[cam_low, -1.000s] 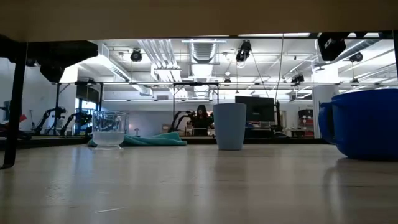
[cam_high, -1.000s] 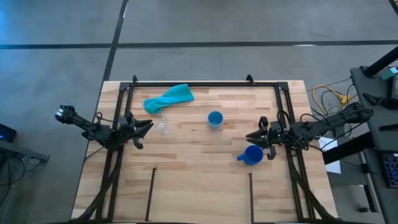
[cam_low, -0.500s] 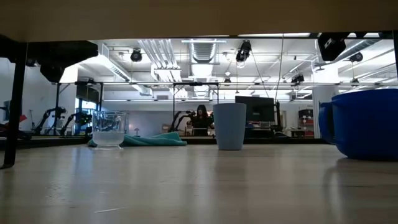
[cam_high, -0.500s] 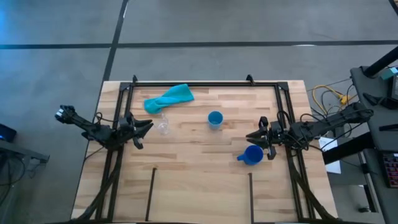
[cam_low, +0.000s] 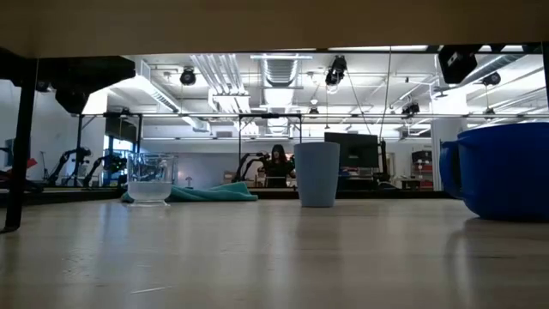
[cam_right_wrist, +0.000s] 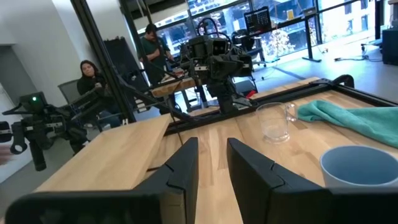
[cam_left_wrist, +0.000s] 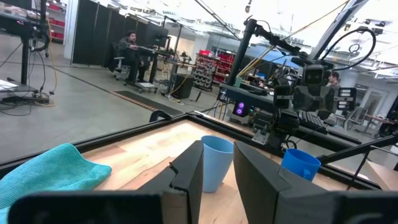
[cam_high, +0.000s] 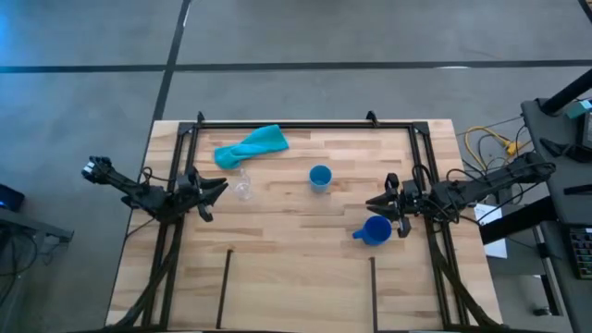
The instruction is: Stack small to large cups/mugs on shelf
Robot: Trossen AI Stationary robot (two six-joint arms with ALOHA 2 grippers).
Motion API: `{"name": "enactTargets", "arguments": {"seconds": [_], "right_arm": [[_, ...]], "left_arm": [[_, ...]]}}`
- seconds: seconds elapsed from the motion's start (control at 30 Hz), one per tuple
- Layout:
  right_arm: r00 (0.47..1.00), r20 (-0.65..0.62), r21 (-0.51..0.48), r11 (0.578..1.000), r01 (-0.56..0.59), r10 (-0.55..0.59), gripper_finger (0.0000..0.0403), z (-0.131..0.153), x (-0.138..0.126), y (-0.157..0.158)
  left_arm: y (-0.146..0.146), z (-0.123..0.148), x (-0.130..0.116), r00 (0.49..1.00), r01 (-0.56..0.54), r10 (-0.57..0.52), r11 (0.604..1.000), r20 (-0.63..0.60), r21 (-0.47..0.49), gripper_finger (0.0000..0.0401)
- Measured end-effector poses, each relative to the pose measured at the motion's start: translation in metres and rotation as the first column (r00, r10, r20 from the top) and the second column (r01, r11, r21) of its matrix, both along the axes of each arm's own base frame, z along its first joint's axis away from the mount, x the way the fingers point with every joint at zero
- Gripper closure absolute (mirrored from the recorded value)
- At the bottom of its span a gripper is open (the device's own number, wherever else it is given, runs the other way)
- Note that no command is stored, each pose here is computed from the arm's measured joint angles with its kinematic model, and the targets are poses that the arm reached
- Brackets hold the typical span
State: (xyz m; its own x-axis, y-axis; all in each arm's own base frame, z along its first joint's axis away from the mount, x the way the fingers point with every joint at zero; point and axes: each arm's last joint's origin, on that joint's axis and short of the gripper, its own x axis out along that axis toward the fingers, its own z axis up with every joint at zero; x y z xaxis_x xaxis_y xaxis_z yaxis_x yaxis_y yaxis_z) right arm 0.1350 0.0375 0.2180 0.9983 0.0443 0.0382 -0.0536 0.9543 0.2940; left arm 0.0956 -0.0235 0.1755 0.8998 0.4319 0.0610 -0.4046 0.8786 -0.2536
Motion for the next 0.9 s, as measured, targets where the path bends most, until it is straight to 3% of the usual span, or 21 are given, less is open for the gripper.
{"name": "enactTargets", "arguments": {"seconds": [0.2,0.4,0.5,0.57,0.63,0.77,0.9], "right_arm": [[1.0,0.008,0.017,1.0,0.004,-0.004,0.0323,0.001,0.0,0.0],[0.999,0.054,0.178,0.984,-0.011,0.001,0.0323,0.006,0.0,0.0],[0.997,0.074,0.183,0.983,-0.013,-0.001,0.0323,0.008,-0.001,0.0],[0.996,0.087,0.206,0.979,-0.008,-0.011,0.0323,0.01,-0.001,-0.001],[0.994,0.103,0.29,0.957,-0.008,-0.023,0.0323,0.011,-0.001,-0.001],[0.993,0.114,0.413,0.91,-0.03,-0.019,0.0323,0.014,-0.001,-0.002],[0.99,0.138,0.389,0.921,-0.033,-0.022,0.0323,0.029,0.001,-0.001]], "left_arm": [[0.0,0.0,0.0,1.0,0.0,0.0,1.0,0.0,0.0,0.0327],[0.0,0.0,0.0,1.0,-0.005,0.005,1.0,-0.006,0.011,0.0327],[0.001,0.0,-0.001,0.999,-0.044,0.045,0.997,-0.028,0.058,0.0327],[0.001,0.006,-0.001,0.999,-0.048,0.048,0.998,0.015,0.036,0.0327],[0.001,0.015,-0.002,0.999,-0.033,0.031,0.999,0.038,0.034,0.0327],[0.003,0.058,-0.006,0.999,-0.032,0.024,0.983,0.043,0.183,0.0327],[0.004,0.108,-0.006,0.99,-0.106,0.133,0.915,-0.043,0.388,0.0327]]}}
